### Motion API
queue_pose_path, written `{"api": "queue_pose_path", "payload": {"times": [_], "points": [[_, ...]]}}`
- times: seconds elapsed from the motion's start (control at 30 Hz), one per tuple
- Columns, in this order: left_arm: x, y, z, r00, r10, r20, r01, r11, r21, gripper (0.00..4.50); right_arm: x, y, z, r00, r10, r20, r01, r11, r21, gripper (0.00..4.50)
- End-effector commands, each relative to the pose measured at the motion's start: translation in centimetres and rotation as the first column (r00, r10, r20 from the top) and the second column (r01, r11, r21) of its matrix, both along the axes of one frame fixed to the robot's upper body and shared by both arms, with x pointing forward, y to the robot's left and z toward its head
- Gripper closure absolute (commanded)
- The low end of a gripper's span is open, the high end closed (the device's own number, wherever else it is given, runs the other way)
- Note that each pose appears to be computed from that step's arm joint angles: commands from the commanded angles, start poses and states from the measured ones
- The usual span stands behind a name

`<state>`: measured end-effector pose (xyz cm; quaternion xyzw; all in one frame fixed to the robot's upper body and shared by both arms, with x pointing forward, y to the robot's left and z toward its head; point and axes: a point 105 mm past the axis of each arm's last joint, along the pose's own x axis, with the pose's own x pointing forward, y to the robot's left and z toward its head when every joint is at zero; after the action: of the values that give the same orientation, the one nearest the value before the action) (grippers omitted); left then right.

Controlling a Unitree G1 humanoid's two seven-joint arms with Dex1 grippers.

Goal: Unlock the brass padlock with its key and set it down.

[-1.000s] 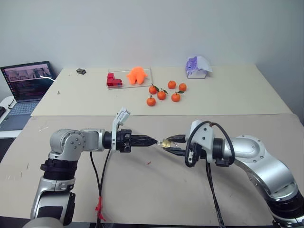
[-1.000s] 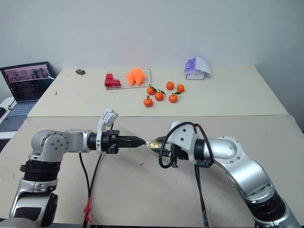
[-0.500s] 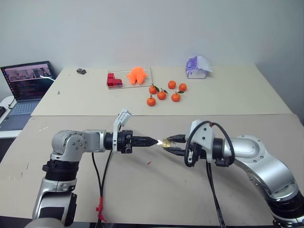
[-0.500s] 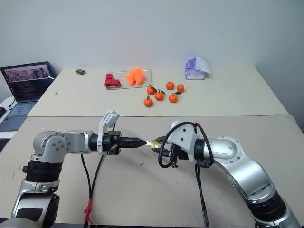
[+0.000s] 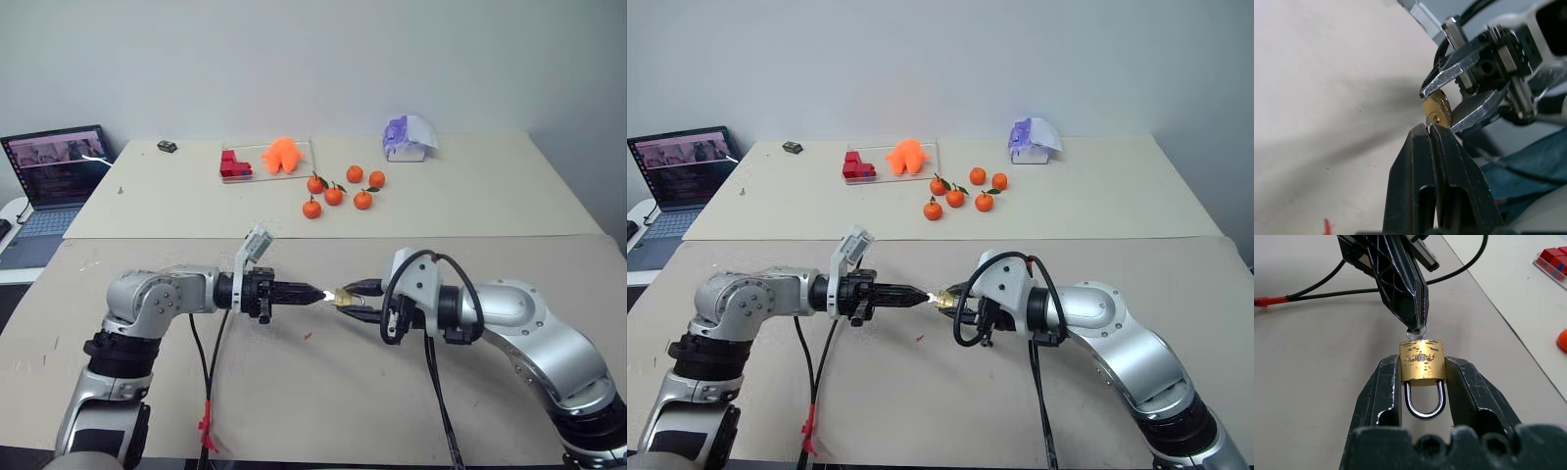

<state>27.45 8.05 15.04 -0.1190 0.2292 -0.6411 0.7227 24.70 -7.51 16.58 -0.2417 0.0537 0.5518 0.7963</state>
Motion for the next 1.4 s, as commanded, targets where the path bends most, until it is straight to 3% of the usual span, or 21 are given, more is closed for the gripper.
{"api": "queue_pose_path", "payload": {"times": [0.03, 0.1, 0.57, 0.8, 0.93, 1.03, 1.1, 1.27, 1.4], "points": [[-1.3, -1.2, 1.5, 0.967, -0.144, 0.209, 0.146, 0.989, 0.008, 4.40, -0.2, 0.3, 1.7, 0.998, 0.008, 0.067, -0.009, 1.000, 0.019, 3.58], [-1.5, -1.2, 1.5, 0.940, -0.192, 0.282, 0.186, 0.981, 0.049, 4.40, -0.2, 0.3, 1.7, 0.998, 0.008, 0.065, -0.009, 1.000, 0.019, 3.58], [-2.4, -1.2, 1.6, 0.848, -0.308, 0.432, 0.292, 0.951, 0.104, 4.40, -0.2, 0.1, 1.7, 0.998, -0.003, 0.064, 0.002, 1.000, 0.017, 3.58], [-1.6, -1.1, 1.8, 0.871, -0.255, 0.420, 0.241, 0.967, 0.089, 4.40, -0.2, 0.1, 1.7, 0.998, -0.001, 0.062, 0.000, 1.000, 0.013, 3.58], [-1.2, -0.9, 0.5, 0.953, -0.210, 0.218, 0.198, 0.977, 0.076, 4.40, -0.1, 0.2, 1.7, 0.998, 0.000, 0.064, -0.001, 1.000, 0.013, 3.58], [-2.3, -0.6, 0.0, 0.977, -0.182, -0.109, 0.181, 0.983, -0.017, 4.40, -0.1, 0.1, 1.8, 0.998, -0.003, 0.066, 0.002, 1.000, 0.014, 3.58], [-3.3, -0.4, -0.1, 0.965, -0.196, -0.173, 0.194, 0.981, -0.031, 4.40, 0.0, -0.1, 1.8, 0.998, -0.007, 0.062, 0.006, 1.000, 0.013, 3.58], [-2.7, -0.1, 0.8, 0.934, -0.144, -0.328, 0.108, 0.986, -0.126, 4.40, 0.0, -0.5, 1.5, 0.998, -0.016, 0.053, 0.016, 1.000, 0.006, 3.58], [-3.3, 0.1, 0.1, 0.918, -0.125, -0.377, 0.090, 0.990, -0.108, 4.40, 0.3, -0.8, 1.1, 0.999, -0.025, 0.034, 0.025, 1.000, 0.004, 3.58]]}}
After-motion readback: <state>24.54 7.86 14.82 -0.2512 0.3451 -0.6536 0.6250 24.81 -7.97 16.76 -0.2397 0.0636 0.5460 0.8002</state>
